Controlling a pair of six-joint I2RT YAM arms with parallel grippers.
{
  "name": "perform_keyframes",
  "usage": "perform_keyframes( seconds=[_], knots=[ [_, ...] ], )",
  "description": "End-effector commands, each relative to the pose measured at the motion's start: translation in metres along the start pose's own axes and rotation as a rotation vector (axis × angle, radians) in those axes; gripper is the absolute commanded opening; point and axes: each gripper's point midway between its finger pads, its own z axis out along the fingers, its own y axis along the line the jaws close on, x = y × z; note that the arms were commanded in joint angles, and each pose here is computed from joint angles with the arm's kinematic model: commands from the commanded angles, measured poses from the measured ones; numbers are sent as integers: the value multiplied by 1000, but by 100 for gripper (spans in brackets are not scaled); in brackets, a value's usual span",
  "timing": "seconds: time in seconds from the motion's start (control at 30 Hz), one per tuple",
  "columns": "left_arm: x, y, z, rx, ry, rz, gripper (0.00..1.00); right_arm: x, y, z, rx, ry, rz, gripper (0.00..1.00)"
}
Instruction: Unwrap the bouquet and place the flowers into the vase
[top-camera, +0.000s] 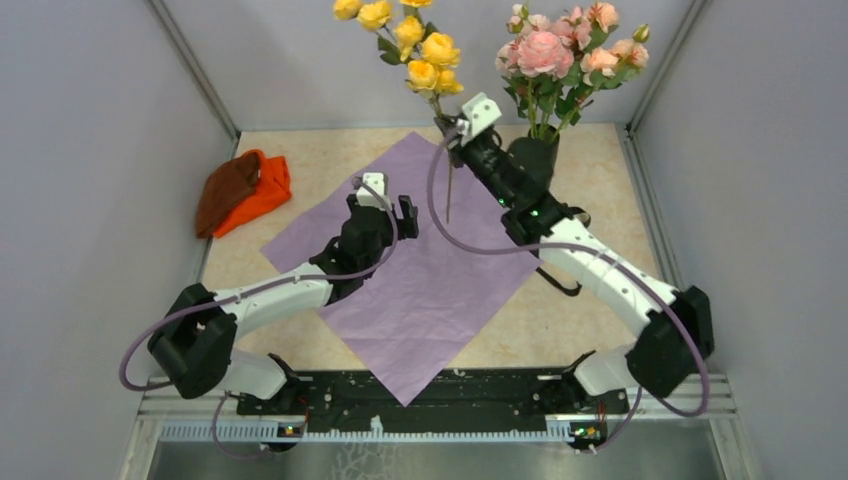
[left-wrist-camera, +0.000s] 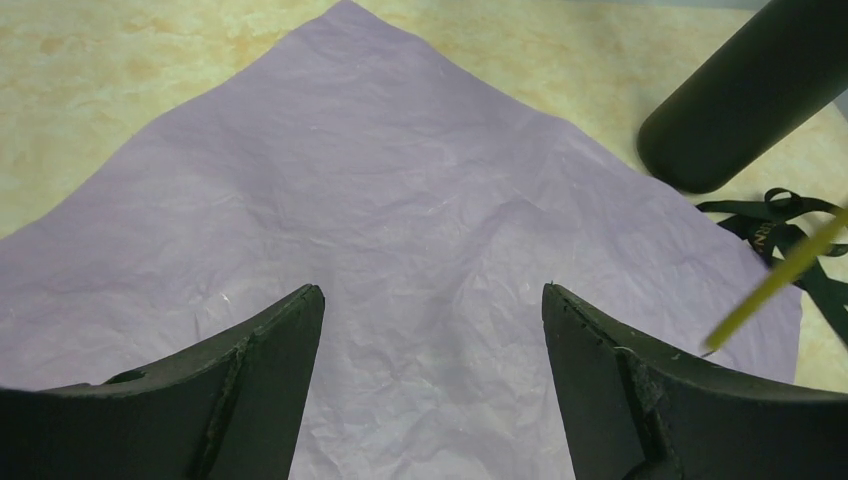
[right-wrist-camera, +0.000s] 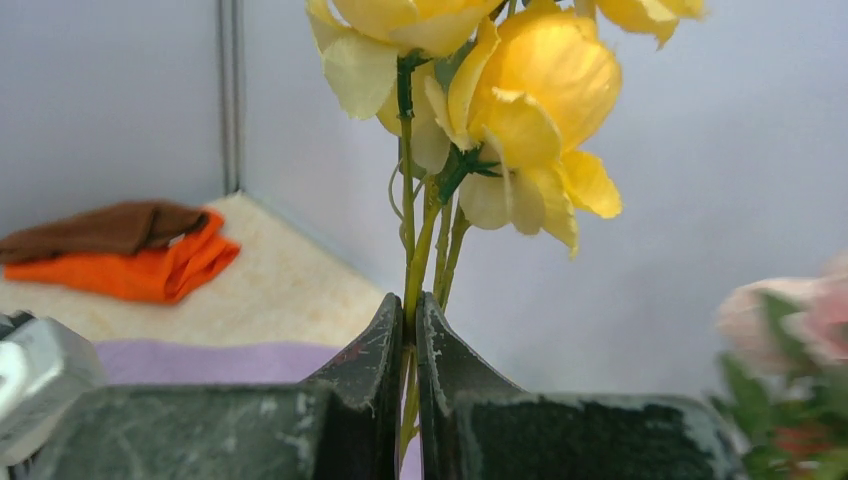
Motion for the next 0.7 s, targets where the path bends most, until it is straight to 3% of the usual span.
perform_keyframes(
  seconds=[0.0,0.3,0.67],
  knots=[
    [16,-3,4,6,33,-6,86,-117,-37,-61,165,-373,-209,0],
    [33,-10,14,25,74,2,86,-156,-101,-144,515,-587,-346,0],
    [40,-6,15,10,86,16,87,-140,-179,-151,683,-561,-380,0]
  ],
)
